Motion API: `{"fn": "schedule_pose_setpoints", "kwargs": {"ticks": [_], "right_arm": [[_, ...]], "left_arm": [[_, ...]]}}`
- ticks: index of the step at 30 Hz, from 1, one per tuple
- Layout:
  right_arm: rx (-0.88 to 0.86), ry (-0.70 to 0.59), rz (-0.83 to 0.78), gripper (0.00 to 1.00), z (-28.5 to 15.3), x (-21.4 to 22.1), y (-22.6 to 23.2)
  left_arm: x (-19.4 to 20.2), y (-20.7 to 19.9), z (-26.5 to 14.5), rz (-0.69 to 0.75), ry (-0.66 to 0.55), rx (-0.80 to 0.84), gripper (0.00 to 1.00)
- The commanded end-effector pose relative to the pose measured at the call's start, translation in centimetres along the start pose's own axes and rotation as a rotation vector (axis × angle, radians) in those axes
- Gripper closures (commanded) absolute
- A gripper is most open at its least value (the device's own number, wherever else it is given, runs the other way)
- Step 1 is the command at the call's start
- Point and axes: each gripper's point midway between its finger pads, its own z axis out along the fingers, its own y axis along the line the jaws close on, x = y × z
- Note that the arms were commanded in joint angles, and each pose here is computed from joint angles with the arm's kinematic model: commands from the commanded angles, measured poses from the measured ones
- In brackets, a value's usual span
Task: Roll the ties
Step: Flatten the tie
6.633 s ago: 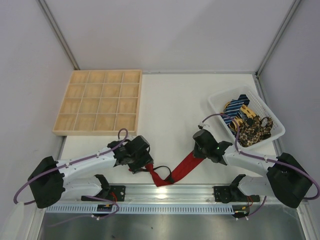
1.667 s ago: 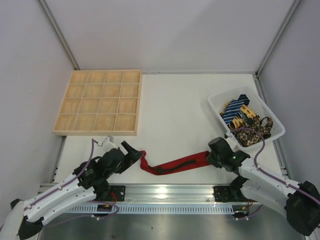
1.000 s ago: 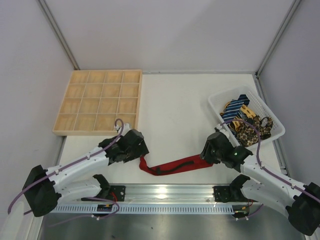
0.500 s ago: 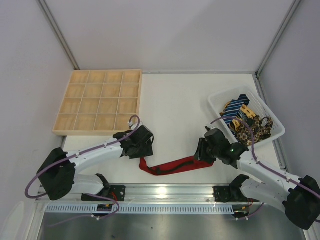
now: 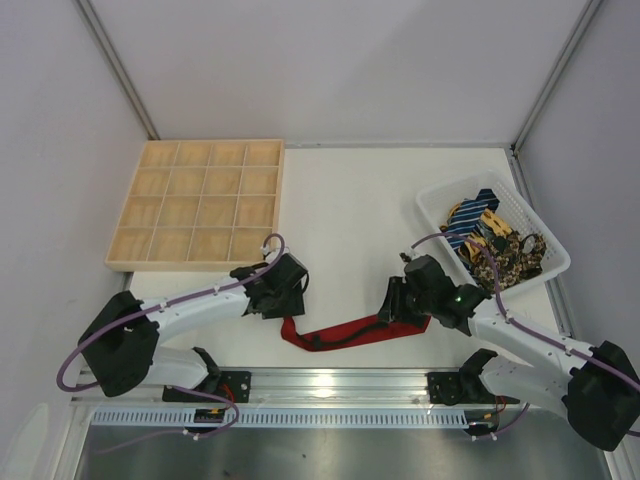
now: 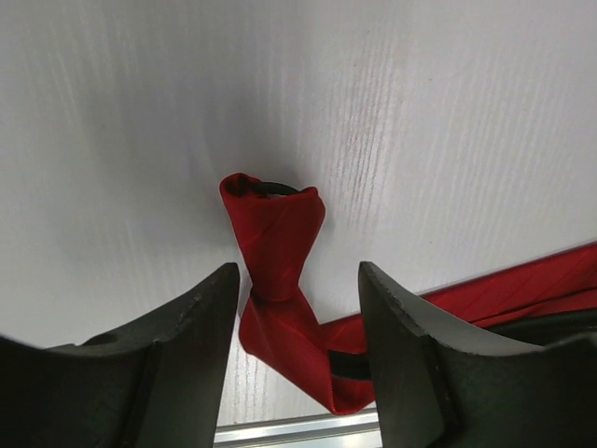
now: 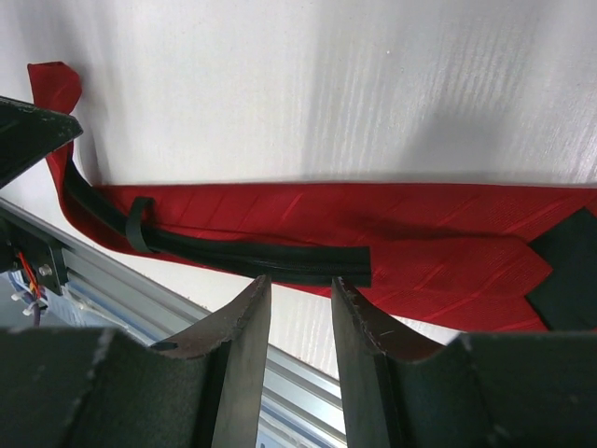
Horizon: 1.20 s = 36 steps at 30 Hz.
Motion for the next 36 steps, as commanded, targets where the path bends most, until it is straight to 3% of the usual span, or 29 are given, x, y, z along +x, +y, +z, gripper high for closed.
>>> {"fn": "schedule_pose_setpoints", "kwargs": {"ticks": [1,6,9,16,18,20,28,33,36], "right_arm": [[-0.053,-0.024,-0.019,0.62,-0.3,-0.9,1.7],[-0.053,-0.016,-0.018,0.62,0.2,-0.6,2.1],[-0.053,-0.005,-0.026,0.62,0.6,-0.3,2.6],[-0.088,0.045,-0.046,0.63,1.0,0.9,4.3],[-0.144,0.088,-0.03,0.63,1.4,1.7,5.3],[-0.2,0.106,-0.02,0.64,1.6,2.0,6.4],[-0.157,0.132,0.004,0.65,3.5,3.2,5.9],[-0.109,0.133,0.041,0.66,4.6,3.6,4.8],[-0.091,0.122,0.063,0.66,5.2,3.8,4.0]], "left_arm": [[0.0,0.6,0.0,0.021,-0.009,-0.005,0.41],[0.0,1.2,0.1,0.03,-0.02,-0.019,0.42],[0.1,1.3,0.9,0.037,-0.007,-0.025,0.5],[-0.3,0.8,1.6,0.041,-0.041,0.049,0.92],[-0.8,-0.4,1.0,0.057,-0.074,0.131,0.98],[-0.5,-0.9,0.7,0.067,-0.084,0.189,1.0],[-1.6,-2.5,-2.7,0.112,-0.225,0.397,0.99],[0.1,-3.6,-3.4,0.156,-0.189,0.524,0.94],[1.2,-3.7,-3.0,0.196,-0.144,0.525,1.0]]}}
